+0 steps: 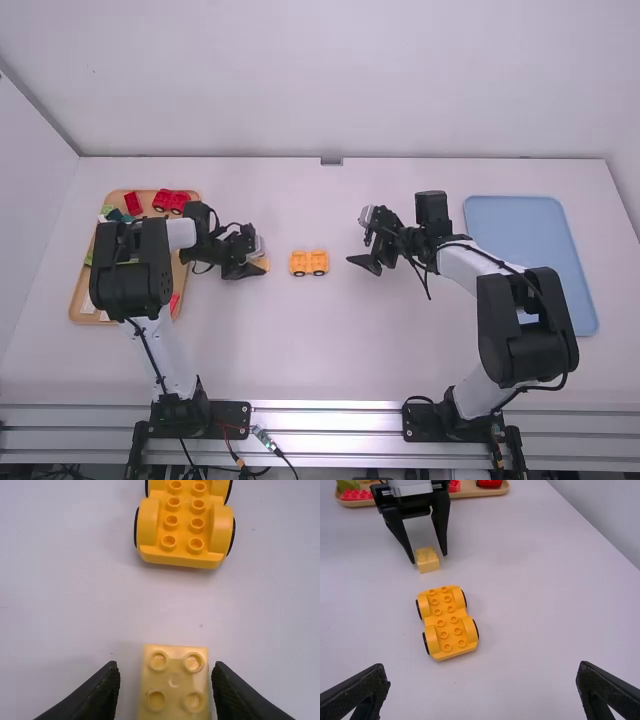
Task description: Assemble lego blocks to make yellow taxi
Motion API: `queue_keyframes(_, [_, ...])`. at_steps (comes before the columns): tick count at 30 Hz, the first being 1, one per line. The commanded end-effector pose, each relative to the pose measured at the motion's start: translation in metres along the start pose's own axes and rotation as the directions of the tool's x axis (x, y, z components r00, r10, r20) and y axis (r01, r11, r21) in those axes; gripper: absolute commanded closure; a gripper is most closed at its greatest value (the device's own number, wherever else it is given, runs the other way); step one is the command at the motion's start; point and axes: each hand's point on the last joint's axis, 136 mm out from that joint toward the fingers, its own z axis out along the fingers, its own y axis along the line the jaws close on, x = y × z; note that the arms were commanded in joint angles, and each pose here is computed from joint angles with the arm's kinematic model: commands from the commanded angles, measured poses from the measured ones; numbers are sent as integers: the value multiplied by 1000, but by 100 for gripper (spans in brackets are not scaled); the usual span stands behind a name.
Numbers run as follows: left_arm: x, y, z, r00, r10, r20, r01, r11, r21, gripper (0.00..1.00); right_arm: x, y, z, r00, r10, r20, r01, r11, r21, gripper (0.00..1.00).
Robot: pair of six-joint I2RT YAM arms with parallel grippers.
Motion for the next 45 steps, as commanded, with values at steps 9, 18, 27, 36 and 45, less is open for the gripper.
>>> queue_keyframes(9, [1,-4,4,1000,-5,13,5,1000,18,50,-6,-2,1,1000,-2,13,2,1000,-8,1])
queue_keyframes(18, [0,-6,4,1000,-11,13,10,1000,23,57,-5,-2,1,1000,-2,13,2,1000,-7,1])
queue_keyframes(27, [0,-9,4,1000,-22,12,21,999,34,63,-5,-2,1,1000,-2,13,2,1000,-7,1])
queue_keyframes(36, [3,-9,4,1000,-20,-8,20,999,34,70,-5,-2,1,1000,-2,13,2,1000,-7,1])
queue_keyframes(45, [3,-7,3,1000,-20,-3,21,999,30,74,-6,-2,1,1000,-3,13,3,1000,-7,1])
